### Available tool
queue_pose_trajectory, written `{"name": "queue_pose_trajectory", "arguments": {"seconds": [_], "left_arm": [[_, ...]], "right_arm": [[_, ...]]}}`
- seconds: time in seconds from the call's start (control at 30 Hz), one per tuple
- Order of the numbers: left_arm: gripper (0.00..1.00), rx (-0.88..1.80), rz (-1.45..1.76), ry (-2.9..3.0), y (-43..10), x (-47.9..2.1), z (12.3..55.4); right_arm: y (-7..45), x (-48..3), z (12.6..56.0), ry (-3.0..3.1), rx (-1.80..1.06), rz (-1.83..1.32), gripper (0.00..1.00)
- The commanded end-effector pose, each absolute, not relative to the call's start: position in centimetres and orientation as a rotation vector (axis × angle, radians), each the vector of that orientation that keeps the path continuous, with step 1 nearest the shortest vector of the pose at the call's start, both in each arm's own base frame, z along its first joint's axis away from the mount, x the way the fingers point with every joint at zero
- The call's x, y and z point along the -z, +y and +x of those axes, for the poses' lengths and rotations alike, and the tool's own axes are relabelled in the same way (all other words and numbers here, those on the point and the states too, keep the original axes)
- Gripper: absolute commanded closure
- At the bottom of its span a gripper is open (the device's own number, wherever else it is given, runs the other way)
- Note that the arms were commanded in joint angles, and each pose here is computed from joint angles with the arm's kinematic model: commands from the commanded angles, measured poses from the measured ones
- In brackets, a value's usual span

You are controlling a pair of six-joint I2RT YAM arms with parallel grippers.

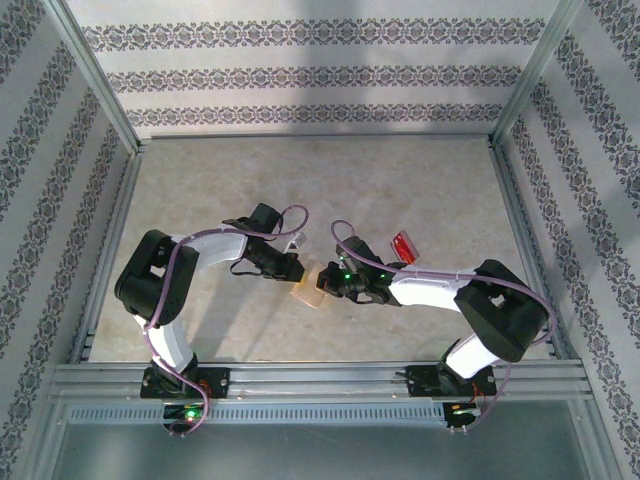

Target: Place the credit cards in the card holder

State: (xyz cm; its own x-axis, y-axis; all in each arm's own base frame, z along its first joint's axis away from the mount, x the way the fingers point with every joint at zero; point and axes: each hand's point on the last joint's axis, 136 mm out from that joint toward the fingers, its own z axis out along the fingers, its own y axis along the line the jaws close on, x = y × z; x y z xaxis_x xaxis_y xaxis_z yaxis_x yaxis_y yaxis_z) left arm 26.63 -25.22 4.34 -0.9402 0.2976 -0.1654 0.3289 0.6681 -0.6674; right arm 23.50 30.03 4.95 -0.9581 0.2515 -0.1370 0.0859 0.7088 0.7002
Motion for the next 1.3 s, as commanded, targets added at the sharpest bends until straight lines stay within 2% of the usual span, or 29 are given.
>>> {"name": "queue_pose_trajectory", "arguments": {"seconds": [0.0, 0.8, 1.27], "left_arm": [[0.91, 1.138, 0.544, 2.873, -25.6, -3.8, 25.9], [0.92, 1.149, 0.556, 2.869, -25.8, -3.8, 25.6], [0.93, 1.149, 0.572, 2.880, -26.0, -3.2, 24.9]], "right_arm": [[30.0, -4.8, 24.2, 2.668, -1.074, 0.280, 0.97], [28.6, -4.0, 23.5, 2.666, -1.057, 0.311, 0.98], [29.0, -5.5, 24.0, 2.623, -1.084, 0.305, 0.99]]}}
